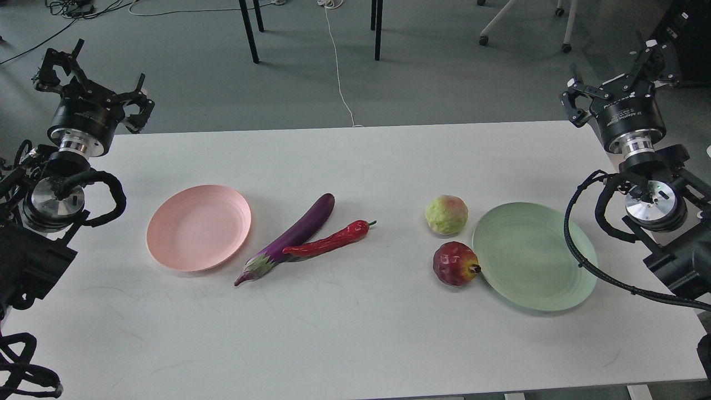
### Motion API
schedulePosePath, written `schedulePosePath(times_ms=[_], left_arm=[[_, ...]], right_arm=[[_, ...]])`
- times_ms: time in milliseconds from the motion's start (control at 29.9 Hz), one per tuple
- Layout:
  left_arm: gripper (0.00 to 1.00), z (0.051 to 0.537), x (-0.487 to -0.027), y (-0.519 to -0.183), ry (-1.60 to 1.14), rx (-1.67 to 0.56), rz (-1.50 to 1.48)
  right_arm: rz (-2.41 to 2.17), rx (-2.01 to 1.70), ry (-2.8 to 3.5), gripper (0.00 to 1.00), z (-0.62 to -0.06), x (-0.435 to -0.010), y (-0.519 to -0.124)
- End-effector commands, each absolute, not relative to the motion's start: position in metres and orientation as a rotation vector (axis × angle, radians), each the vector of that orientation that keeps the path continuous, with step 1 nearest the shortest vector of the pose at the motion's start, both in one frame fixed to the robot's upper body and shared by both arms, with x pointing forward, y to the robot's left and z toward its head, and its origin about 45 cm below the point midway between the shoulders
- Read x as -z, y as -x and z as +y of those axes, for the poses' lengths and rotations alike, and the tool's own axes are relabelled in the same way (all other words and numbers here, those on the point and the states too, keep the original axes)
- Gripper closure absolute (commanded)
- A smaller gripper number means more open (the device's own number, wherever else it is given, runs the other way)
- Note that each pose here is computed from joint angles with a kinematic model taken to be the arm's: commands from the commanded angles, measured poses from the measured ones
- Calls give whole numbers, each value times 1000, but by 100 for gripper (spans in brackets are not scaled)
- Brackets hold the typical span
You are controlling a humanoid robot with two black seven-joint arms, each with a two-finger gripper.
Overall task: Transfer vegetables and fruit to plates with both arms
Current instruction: 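Raise the right arm and swing it toward the pale green peach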
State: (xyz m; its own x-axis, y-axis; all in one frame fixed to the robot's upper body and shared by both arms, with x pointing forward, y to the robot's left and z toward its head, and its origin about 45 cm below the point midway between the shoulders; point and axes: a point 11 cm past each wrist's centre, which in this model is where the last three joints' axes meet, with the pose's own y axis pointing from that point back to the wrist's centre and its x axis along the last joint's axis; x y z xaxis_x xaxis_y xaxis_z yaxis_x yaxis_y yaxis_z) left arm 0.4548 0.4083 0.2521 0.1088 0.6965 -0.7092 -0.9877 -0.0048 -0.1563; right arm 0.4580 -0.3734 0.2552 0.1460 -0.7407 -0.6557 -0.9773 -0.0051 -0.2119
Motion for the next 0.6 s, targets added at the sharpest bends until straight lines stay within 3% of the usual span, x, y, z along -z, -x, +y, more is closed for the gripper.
schedulePosePath(times_ms=[0, 367, 568], left_arm=[[2, 411, -243, -449, 716, -1414, 517], [2, 456, -253, -437, 668, -1504, 446], [2, 472, -243, -422, 650, -1536, 456]], right_arm=[[1630, -470, 1800, 1, -377, -260, -456], [1569, -393, 1849, 1, -398, -290, -451], [1480, -255, 2008, 1, -389, -342, -452]])
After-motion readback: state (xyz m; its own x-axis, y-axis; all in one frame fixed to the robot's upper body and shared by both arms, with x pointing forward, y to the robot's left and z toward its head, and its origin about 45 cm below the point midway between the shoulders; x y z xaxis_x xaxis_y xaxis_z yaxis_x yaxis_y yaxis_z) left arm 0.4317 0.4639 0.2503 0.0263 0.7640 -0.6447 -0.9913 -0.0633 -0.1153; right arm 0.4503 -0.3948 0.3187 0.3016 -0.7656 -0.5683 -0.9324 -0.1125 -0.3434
